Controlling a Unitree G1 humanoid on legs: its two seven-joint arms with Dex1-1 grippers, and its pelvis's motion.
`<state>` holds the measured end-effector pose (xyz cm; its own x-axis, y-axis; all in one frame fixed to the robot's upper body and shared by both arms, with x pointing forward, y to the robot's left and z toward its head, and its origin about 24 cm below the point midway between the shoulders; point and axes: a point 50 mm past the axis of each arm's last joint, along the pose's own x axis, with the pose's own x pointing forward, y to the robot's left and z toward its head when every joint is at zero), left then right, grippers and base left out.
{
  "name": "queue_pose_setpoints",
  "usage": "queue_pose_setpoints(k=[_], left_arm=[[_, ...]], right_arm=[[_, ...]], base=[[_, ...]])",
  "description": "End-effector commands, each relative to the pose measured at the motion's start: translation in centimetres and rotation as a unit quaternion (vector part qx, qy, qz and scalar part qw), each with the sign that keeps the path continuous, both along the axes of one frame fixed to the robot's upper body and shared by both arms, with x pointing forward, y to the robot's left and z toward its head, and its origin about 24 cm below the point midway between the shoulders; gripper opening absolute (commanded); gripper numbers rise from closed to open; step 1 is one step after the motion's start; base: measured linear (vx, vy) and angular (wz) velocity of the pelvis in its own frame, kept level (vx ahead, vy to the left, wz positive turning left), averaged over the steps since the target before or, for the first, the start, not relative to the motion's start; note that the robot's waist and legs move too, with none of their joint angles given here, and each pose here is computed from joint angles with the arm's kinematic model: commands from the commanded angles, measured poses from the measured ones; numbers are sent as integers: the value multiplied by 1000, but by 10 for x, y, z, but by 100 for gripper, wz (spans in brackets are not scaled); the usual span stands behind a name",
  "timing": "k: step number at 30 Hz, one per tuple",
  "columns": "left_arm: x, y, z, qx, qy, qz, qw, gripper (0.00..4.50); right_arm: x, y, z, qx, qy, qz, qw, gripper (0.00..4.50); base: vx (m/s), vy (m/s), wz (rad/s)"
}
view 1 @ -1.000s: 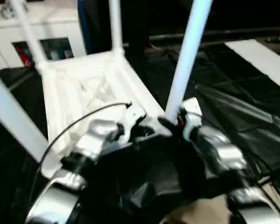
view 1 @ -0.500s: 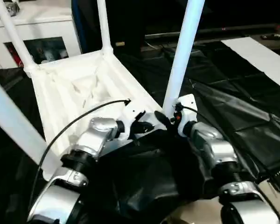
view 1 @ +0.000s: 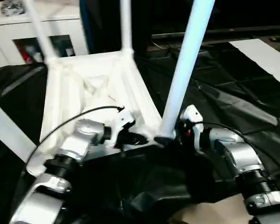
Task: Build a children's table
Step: Rotate leg to tighten
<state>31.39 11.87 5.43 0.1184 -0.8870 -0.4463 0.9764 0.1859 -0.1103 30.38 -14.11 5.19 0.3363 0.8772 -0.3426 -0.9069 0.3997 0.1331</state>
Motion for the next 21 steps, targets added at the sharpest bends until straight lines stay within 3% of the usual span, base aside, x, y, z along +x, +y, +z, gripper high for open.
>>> queue_pose_setpoints(k=[1, 3, 14, 21], left_arm=[[-2, -13, 16, -26, -21, -55, 998, 0], [-2, -13, 16, -25, -21, -55, 998, 0], [-5, -13, 14, -27, -20, -55, 998, 0], [8, -24, 16, -36, -51, 20, 998, 0]], right_arm=[[-6, 5, -2, 3, 12, 26, 1000, 409], [-6, 5, -2, 2, 12, 26, 1000, 409], [-9, 9, -5, 6, 20, 26, 999, 306], [0, 16, -14, 0, 10, -55, 998, 264]], base=[[0, 0, 0], [0, 0, 0], [0, 0, 0], [0, 0, 0]])
